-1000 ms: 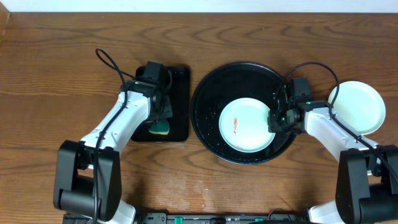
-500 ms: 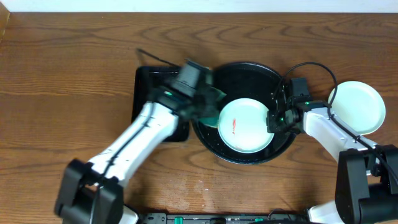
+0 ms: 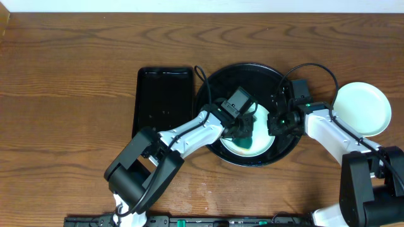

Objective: Clean dirty plates on tray and stack at the side
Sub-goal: 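Scrub the second plate with the sponge while right gripper holds rim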

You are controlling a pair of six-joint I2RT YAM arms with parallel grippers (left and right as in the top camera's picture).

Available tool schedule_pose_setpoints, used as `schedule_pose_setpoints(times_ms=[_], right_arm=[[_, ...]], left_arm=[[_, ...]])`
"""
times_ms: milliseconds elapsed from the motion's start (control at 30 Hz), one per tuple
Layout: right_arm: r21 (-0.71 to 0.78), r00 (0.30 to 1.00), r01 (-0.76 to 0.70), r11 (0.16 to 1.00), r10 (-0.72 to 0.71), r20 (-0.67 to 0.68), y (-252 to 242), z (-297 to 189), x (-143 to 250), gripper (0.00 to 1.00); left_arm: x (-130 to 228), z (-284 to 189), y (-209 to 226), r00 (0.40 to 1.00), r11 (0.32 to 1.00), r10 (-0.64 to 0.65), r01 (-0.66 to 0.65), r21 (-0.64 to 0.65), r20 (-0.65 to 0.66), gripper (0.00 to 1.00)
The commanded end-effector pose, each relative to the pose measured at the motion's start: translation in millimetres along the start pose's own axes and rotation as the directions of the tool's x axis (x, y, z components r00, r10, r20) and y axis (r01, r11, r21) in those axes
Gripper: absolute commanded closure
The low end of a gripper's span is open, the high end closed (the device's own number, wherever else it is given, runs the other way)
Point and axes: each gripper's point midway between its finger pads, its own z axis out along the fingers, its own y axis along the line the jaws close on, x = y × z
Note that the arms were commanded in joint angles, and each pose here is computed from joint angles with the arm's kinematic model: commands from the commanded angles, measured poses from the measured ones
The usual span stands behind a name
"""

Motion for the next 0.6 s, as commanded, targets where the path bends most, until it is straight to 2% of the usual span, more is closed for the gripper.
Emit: schedule_pose_setpoints(times_ms=[0, 167, 333, 433, 567], right_arm=[[-0.014, 0.999, 0.037, 0.999, -0.037, -0.015, 7, 2, 3, 0.99], [-0.010, 0.999, 0.037, 0.999, -0.037, -0.016, 6, 2, 3, 0.99], [-0.010, 0.999, 0.037, 0.999, -0.037, -0.015, 6, 2, 3, 0.99], [-0.010, 0.999, 0.037, 0.999, -0.037, -0.015, 6, 2, 3, 0.99], [-0.002, 0.999, 0.036, 0.999, -0.036, -0.015, 5, 2, 3, 0.99]], left_arm=[[8, 23, 31, 0.995, 0.993, -0.086, 0.082, -0.089, -0.051, 0.92], [2, 6, 97, 0.991, 0.922, -0.131, 0.127, -0.366, 0.014, 0.92], [-20, -37, 140, 0.990, 0.780, -0.089, 0.136, -0.610, 0.106, 0.92], [-31, -54, 145, 0.990, 0.729, -0.041, 0.124, -0.673, 0.138, 0.93], [-32, -41, 131, 0.992, 0.787, -0.051, 0.113, -0.607, 0.120, 0.93]])
